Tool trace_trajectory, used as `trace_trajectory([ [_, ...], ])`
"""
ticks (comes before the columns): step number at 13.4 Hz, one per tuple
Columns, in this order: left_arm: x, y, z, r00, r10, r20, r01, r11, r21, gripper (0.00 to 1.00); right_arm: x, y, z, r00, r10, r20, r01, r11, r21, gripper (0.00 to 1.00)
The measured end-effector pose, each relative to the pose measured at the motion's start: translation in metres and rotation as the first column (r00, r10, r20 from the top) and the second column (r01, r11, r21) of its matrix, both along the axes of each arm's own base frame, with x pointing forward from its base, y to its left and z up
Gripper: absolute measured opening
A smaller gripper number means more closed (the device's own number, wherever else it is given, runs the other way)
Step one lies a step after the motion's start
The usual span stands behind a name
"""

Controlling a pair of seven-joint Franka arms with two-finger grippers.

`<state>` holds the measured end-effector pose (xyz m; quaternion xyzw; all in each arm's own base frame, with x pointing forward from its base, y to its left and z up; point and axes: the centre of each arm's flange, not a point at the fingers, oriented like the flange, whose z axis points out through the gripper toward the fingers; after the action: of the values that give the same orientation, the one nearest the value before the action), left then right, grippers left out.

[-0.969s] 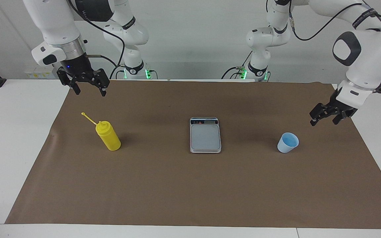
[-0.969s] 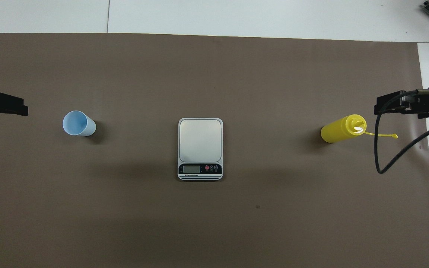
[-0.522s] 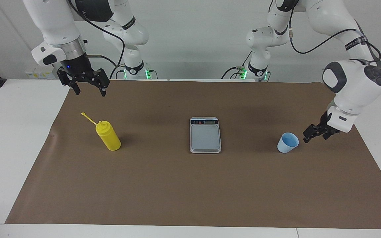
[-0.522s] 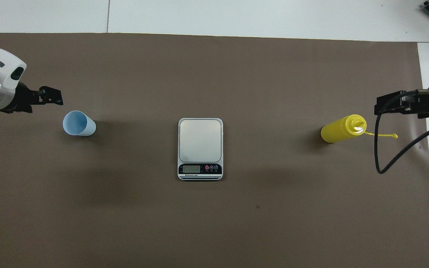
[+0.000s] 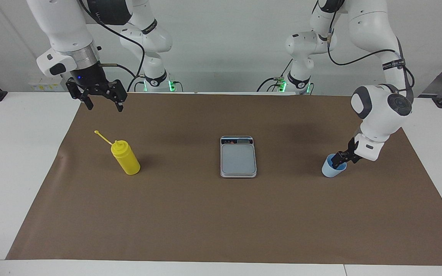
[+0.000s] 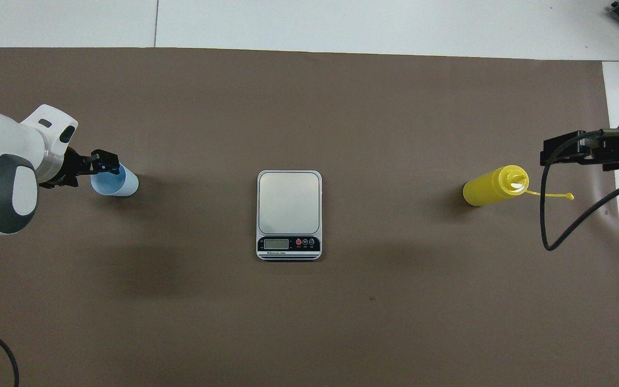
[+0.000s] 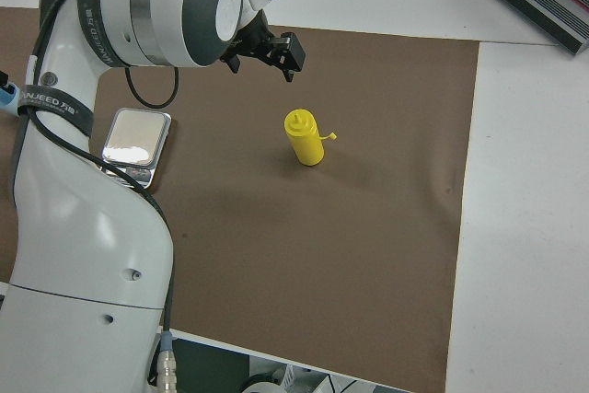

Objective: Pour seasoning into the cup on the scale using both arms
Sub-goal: 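Reach the left gripper to the light-blue cup and grasp it, then lift the blue cup with the left gripper and set it on the scale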

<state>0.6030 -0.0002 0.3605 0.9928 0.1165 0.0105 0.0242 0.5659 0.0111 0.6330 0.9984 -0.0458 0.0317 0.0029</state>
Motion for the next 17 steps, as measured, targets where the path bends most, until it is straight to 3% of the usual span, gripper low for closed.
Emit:
trace_trajectory([
  [5,-0.010,0.001,-0.013,1.000,0.003,-0.014,-0.003,1.000,0.002,1.00,0.000,0.000,0.000,1.000,0.000,0.000,0.000,1.000,0.000,1.00],
  [12,-0.009,-0.002,-0.013,1.000,-0.016,-0.002,0.016,1.000,0.002,0.10,0.000,0.000,0.000,1.000,0.000,0.000,0.000,1.000,0.000,1.00],
  [13,-0.007,-0.002,-0.009,1.000,-0.020,0.001,0.020,1.000,0.002,0.03,0.000,0.000,0.000,1.000,0.000,0.000,0.000,1.000,0.000,1.00],
  [17,0.015,-0.007,0.049,0.999,-0.042,0.005,0.042,0.999,-0.002,0.03,0.000,0.000,0.000,1.000,0.000,0.000,0.000,1.000,0.000,1.00],
])
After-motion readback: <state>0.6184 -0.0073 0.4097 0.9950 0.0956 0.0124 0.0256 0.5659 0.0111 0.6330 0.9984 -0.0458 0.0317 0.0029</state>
